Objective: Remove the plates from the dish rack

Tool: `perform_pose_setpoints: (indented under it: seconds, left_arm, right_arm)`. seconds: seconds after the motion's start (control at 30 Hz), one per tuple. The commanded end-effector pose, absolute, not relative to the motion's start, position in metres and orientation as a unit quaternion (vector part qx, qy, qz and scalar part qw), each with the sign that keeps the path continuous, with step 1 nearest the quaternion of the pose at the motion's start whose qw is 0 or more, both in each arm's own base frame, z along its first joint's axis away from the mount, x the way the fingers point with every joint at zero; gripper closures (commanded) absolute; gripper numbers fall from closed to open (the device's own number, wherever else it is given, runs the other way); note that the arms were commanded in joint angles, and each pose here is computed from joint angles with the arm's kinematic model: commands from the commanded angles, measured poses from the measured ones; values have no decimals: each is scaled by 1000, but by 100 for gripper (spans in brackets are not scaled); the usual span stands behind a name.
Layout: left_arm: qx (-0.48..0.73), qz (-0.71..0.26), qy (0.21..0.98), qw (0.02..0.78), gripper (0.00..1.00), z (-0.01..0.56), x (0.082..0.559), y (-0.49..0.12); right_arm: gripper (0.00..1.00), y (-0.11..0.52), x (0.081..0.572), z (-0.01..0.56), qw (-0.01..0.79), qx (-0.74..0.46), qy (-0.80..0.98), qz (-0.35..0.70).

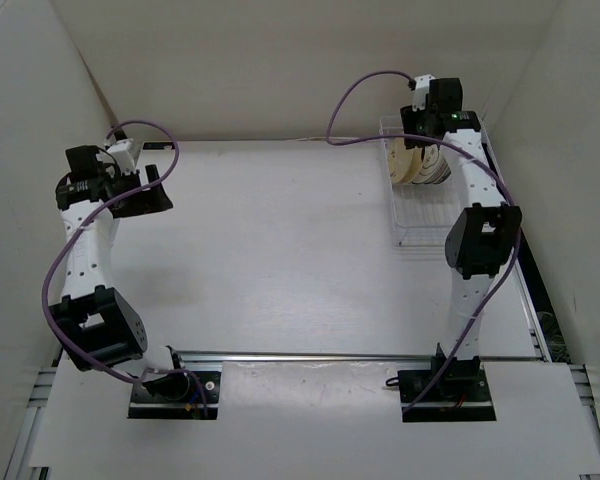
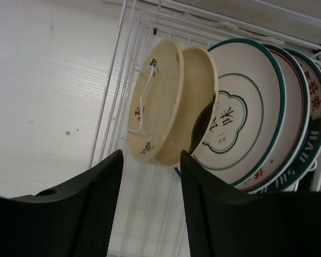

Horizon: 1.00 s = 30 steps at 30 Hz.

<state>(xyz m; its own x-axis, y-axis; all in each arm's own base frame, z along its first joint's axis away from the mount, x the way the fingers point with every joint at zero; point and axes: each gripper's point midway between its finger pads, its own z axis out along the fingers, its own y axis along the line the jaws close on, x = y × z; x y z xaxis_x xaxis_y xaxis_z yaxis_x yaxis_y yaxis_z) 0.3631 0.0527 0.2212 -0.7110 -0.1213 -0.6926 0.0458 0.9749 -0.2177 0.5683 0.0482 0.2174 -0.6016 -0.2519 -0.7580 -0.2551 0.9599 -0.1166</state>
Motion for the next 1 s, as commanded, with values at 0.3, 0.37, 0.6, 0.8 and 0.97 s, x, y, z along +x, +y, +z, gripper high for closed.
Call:
perform_pose_setpoints:
  seconds: [0.3,0.37,0.6,0.8,0.97]
  left_arm:
    - [-13,-129,912,389,1,231,373,46]
    - [-12,-133,911,390,1,232,373,44]
    - [-13,-134,913,386,1,229,374,44]
    - [-12,-133,911,389,1,231,368,42]
    - [-12,-134,912,389,1,230,363,41]
  right_arm:
    - [49,56,617,205,474,-138,869,9]
    - [49,57,621,194,471,-138,871,9]
    - [52,55,627,173,459,-137,878,6]
    - [86,54,628,165,453,-135,881,1]
    - [100,37,624,197,473,-107,874,-39]
